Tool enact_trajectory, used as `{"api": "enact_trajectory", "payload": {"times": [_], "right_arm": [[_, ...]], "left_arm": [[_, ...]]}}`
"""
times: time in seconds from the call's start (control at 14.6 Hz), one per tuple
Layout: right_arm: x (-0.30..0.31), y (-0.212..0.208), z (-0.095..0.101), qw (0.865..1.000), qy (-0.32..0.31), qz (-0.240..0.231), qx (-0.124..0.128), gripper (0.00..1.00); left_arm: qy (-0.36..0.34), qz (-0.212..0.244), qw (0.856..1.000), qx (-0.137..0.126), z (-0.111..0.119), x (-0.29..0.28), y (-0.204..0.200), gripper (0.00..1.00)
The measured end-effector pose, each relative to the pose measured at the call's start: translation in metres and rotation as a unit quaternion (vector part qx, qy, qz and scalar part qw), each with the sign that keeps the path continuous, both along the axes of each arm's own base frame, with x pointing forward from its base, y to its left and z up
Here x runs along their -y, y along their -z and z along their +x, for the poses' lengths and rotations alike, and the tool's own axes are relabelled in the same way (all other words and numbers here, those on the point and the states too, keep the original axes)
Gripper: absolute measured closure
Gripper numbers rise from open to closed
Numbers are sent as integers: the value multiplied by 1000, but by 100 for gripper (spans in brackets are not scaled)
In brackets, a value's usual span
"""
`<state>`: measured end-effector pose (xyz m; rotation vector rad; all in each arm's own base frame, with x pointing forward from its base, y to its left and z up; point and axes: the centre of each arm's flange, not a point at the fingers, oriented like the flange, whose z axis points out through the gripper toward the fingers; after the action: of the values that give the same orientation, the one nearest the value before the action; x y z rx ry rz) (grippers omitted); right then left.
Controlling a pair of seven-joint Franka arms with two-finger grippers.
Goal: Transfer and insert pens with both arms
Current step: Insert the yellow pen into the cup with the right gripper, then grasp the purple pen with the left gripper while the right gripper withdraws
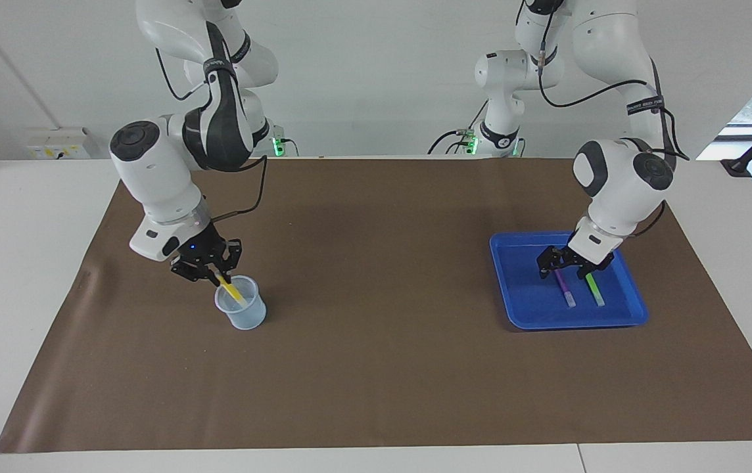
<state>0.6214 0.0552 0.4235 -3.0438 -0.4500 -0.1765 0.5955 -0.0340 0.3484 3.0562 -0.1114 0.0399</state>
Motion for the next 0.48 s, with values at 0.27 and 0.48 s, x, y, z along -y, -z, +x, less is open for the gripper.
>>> {"api": "enact_trajectory", "payload": {"times": [0.27,0.48], "right_arm": [[0,11,-3,1000,1,-1,-2,79],[1,10,-3,1000,1,-1,-1,55]], "left_arm": [[5,12,1000,-13,0,-10,38,5],[7,19,1000,-8,-7,-15,55,8]]}}
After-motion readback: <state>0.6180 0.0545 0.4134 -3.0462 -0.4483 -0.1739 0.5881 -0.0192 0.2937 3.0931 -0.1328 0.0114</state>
